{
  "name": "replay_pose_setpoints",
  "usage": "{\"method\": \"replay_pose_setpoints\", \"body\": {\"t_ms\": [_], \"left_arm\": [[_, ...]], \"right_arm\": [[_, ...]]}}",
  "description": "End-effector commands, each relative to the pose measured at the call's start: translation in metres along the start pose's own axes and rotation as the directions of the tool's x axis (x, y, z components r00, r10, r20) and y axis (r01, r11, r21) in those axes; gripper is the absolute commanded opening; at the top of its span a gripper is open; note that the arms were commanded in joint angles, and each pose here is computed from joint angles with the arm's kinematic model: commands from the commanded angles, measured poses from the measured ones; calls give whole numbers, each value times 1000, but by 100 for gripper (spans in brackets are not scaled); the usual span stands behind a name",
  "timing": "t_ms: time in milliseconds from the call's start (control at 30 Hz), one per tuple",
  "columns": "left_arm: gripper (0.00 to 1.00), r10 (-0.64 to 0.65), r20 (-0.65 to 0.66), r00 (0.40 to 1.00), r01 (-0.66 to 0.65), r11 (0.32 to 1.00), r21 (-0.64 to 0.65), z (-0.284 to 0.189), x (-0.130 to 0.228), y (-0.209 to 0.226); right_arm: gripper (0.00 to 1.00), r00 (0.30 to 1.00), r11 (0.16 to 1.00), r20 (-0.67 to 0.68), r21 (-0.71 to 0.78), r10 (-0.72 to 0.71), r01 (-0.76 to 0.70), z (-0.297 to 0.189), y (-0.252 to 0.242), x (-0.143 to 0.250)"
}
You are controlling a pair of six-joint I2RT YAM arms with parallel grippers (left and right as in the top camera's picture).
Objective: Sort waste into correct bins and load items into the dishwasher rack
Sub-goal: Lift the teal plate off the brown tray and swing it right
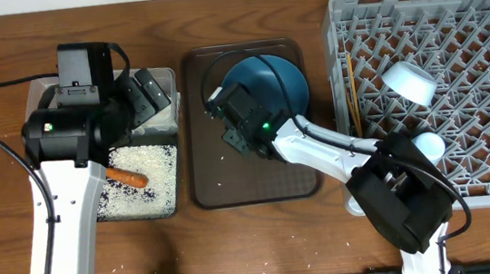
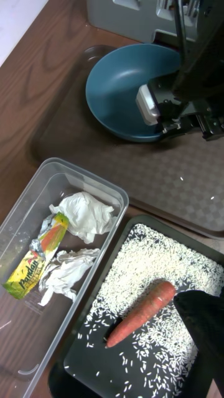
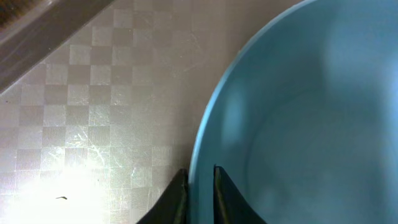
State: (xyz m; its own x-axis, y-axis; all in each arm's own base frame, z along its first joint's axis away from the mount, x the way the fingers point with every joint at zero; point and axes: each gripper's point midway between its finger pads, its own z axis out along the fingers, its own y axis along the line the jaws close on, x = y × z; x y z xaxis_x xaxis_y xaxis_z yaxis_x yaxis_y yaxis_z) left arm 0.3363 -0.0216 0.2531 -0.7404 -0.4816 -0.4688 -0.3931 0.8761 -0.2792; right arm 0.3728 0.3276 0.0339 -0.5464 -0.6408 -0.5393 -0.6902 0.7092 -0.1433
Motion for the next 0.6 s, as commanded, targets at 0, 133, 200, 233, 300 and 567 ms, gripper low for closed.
{"method": "replay_pose_setpoints", "body": {"t_ms": [0,133,200,233,300,567], "left_arm": [[99,3,3,1000,-3,1000,-20,2,-1,5],[99,3,3,1000,-3,1000,-20,2,-1,5],[99,3,3,1000,-3,1000,-20,2,-1,5],[99,3,3,1000,-3,1000,-20,2,-1,5],[99,3,3,1000,-3,1000,-20,2,-1,5],[99,3,3,1000,-3,1000,-20,2,-1,5]], "right_arm": [[9,999,1000,49,21,-1,0,-15,-6,-16],[2,998,1000,57,22,1,-2,-18,-7,-19],[1,998,1000,67,22,4,-6,-24,-7,-22],[1,997,1000,74,22,4,-6,-28,-7,-25],[1,996,1000,92,22,3,-5,-36,-7,-30],[1,965,987,203,-23,163,-162,-97,-16,-60]]}}
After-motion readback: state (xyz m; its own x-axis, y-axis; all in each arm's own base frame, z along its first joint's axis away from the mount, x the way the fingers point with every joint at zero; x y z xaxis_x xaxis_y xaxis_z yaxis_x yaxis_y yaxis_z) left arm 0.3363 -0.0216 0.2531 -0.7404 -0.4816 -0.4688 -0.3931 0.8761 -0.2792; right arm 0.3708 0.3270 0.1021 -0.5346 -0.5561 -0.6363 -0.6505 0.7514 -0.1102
